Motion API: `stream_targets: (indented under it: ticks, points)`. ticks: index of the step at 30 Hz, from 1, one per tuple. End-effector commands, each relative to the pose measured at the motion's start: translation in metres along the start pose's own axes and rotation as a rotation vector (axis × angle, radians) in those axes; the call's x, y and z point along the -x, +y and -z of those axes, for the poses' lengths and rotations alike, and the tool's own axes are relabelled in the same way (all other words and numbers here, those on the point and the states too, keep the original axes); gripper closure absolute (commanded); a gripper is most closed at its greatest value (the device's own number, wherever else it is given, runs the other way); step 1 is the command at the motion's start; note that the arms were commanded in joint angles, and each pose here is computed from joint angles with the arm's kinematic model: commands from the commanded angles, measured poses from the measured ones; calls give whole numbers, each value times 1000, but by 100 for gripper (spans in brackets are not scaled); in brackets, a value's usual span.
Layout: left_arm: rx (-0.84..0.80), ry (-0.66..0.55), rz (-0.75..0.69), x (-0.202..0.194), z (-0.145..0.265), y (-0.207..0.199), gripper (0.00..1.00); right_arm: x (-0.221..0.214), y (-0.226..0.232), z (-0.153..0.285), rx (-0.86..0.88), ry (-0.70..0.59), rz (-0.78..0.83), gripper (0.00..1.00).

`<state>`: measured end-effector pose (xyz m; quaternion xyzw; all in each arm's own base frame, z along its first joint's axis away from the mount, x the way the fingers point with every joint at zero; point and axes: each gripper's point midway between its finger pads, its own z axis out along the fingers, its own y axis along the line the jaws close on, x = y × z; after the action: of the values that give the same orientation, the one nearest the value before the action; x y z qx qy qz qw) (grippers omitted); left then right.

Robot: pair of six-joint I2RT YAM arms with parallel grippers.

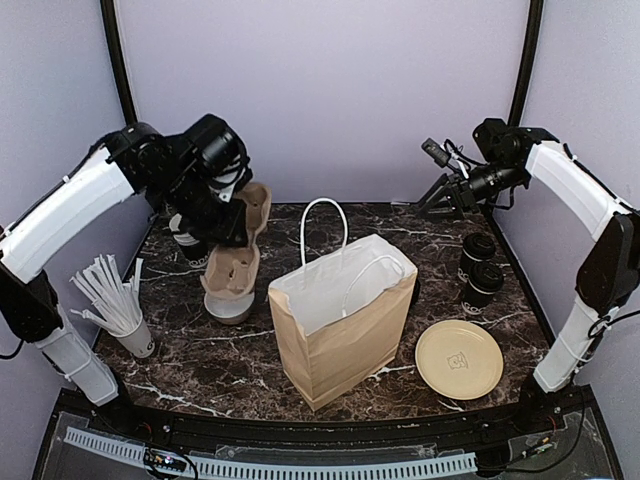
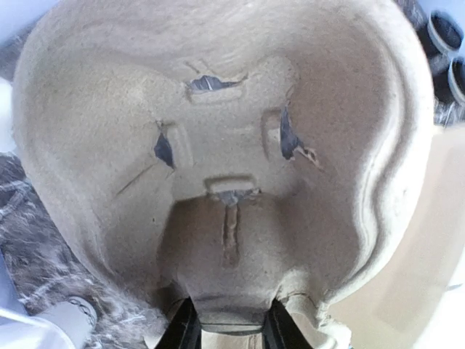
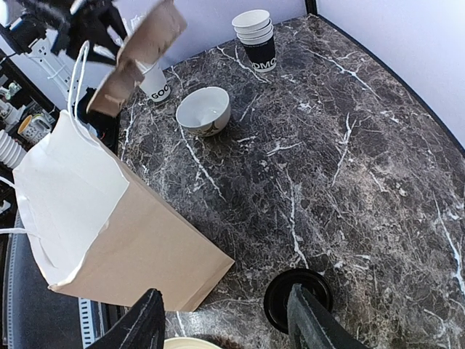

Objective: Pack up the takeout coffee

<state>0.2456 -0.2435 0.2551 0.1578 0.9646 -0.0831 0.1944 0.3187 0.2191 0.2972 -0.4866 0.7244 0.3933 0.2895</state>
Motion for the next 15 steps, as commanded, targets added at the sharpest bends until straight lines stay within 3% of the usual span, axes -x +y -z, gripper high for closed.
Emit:
stream_targets:
  ticks: [1, 7, 11, 15]
  points:
    - [152, -169, -86, 51, 54, 26, 74, 7, 6, 3, 15, -25, 30, 42]
    - [-35, -518, -112, 126, 126, -14, 76, 7, 7, 4, 9, -29, 26, 42]
    - [-347, -768, -191, 150, 183, -69, 77, 6, 6, 4, 3, -24, 21, 42]
    - [-558, -800, -331, 136, 193, -124, 80, 6, 6, 5, -8, -19, 23, 42]
